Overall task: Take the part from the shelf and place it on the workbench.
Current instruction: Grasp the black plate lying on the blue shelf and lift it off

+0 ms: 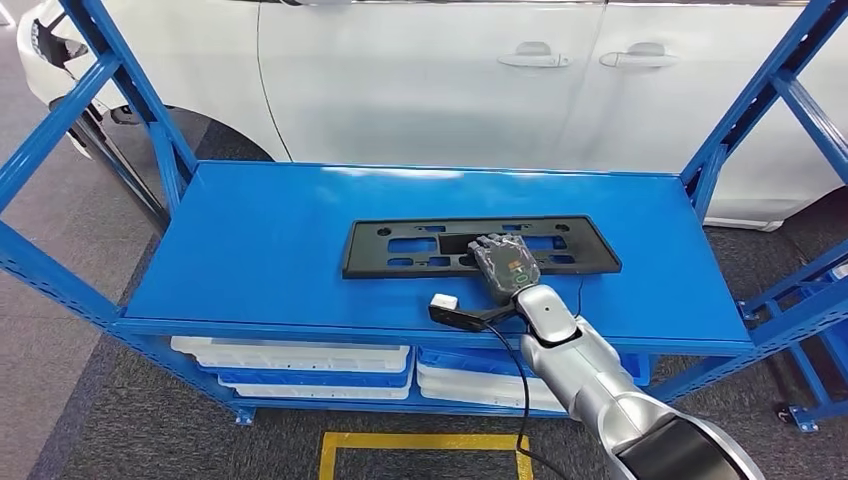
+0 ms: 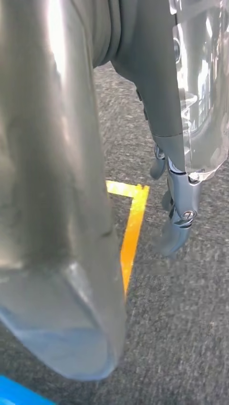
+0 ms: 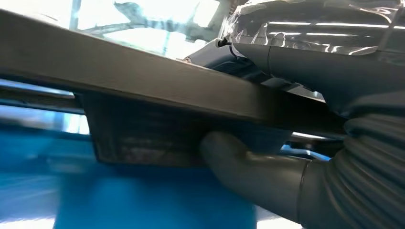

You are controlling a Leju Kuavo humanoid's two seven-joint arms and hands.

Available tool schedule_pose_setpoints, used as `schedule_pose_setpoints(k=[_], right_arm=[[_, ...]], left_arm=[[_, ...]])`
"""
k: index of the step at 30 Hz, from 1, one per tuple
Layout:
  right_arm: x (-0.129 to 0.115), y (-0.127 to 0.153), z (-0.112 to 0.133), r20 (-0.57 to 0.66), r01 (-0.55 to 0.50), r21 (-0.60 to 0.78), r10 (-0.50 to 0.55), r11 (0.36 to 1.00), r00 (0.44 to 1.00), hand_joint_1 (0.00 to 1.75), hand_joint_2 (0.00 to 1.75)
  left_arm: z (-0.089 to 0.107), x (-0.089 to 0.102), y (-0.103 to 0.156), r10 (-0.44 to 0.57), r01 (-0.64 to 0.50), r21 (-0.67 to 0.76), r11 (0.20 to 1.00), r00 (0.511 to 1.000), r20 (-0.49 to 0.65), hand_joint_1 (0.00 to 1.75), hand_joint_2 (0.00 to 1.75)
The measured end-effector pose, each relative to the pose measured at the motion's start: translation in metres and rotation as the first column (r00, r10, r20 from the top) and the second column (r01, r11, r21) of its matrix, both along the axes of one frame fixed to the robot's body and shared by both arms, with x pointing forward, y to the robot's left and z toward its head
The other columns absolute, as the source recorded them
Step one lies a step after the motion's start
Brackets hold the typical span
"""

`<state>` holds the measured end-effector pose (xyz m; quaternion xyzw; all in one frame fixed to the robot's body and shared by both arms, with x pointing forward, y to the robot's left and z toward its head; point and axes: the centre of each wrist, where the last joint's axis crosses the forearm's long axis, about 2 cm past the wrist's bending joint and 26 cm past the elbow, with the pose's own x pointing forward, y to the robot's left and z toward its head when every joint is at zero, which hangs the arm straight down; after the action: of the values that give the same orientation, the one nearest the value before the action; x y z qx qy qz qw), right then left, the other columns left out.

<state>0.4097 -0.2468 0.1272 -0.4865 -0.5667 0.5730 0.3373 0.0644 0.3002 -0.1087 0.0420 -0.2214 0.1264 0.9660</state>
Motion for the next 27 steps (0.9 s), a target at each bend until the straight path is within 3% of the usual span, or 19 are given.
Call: schedule_pose_setpoints(k=[17,21,27], right_arm=[[-0.006,-0.024,-0.009,0.012,0.152,0.008,-0.152,0.988,0.988,1.75,1.75],[-0.009,-0.026,-0.012,0.01,0.152,0.009,-0.152,0.988,0.988,1.75,1.75],[-0.008,-0.028,-0.003,0.05,0.109,0.035,-0.11,0.993,0.993,1.75,1.75]], left_arm=[[0.0,0.002,0.003,-0.002,0.002,0.009,1.0,1.0,-0.001,0.0,0.0],[0.0,0.002,0.003,-0.017,0.017,0.006,1.0,0.999,0.032,0.0,1.75],[0.001,0.007,0.003,-0.044,0.042,0.026,0.999,0.994,0.097,0.0,1.75]])
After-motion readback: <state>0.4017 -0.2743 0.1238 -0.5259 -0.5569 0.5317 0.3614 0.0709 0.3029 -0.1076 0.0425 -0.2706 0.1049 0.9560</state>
